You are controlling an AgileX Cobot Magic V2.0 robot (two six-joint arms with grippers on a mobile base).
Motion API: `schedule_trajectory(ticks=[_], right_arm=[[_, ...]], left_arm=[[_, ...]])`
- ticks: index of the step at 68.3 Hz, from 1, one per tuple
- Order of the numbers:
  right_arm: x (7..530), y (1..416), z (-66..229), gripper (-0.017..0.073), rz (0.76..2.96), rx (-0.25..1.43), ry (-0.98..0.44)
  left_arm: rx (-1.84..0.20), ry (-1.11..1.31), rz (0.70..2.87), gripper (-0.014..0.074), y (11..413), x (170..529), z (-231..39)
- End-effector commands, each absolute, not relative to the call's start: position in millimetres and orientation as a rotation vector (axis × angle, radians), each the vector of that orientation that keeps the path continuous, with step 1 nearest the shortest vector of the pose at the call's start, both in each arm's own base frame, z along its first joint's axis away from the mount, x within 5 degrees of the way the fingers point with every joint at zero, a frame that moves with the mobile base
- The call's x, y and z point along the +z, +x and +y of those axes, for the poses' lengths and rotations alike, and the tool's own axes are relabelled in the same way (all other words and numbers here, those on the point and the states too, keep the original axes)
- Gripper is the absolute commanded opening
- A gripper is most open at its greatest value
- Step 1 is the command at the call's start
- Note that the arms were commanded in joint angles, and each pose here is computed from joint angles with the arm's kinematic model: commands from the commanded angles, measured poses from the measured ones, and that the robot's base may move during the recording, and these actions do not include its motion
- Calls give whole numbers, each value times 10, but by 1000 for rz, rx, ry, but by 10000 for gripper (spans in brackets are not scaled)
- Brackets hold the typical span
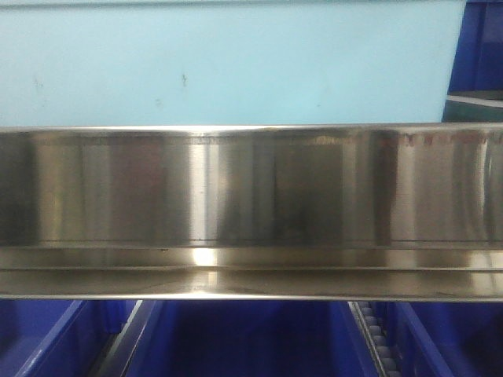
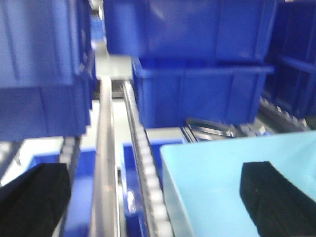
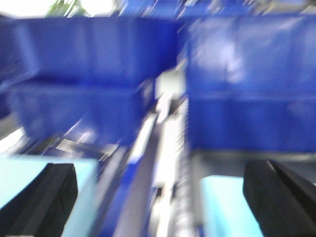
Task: Move two blue bins to right shelf middle
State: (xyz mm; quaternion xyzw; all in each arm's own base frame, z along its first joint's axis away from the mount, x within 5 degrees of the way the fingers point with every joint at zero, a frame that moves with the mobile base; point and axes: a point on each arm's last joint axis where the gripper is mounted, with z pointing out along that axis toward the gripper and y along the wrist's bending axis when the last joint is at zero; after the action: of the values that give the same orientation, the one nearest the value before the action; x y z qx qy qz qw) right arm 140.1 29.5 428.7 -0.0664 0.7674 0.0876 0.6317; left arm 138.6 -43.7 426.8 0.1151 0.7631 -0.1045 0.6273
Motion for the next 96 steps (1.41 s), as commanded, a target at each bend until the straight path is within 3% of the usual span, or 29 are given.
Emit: schedule_trajectory(ticks=[1, 16, 32, 48, 86, 96], right_arm=[[4377, 1592, 464, 569, 1891, 251, -242], [4527, 2105, 901, 569, 2194, 311, -417], [4422, 2636, 1136, 569, 2407, 316, -354], [4073, 2952, 1333, 569, 2561, 257, -352], [3426, 3347, 1575, 568, 2762, 224, -281], [3345, 3381, 1591, 454, 2786, 219, -264]], left_arm=[[-275, 287, 1861, 610, 1576, 4323, -539], [-276, 345, 2145, 608, 2011, 4398, -706], [-250, 448, 2356, 608, 2426, 4395, -956], [-192, 458, 2505, 553, 2752, 4177, -1244], [-146, 457, 2719, 550, 3285, 3477, -1402], [-179, 414, 2745, 517, 3346, 3422, -1346]])
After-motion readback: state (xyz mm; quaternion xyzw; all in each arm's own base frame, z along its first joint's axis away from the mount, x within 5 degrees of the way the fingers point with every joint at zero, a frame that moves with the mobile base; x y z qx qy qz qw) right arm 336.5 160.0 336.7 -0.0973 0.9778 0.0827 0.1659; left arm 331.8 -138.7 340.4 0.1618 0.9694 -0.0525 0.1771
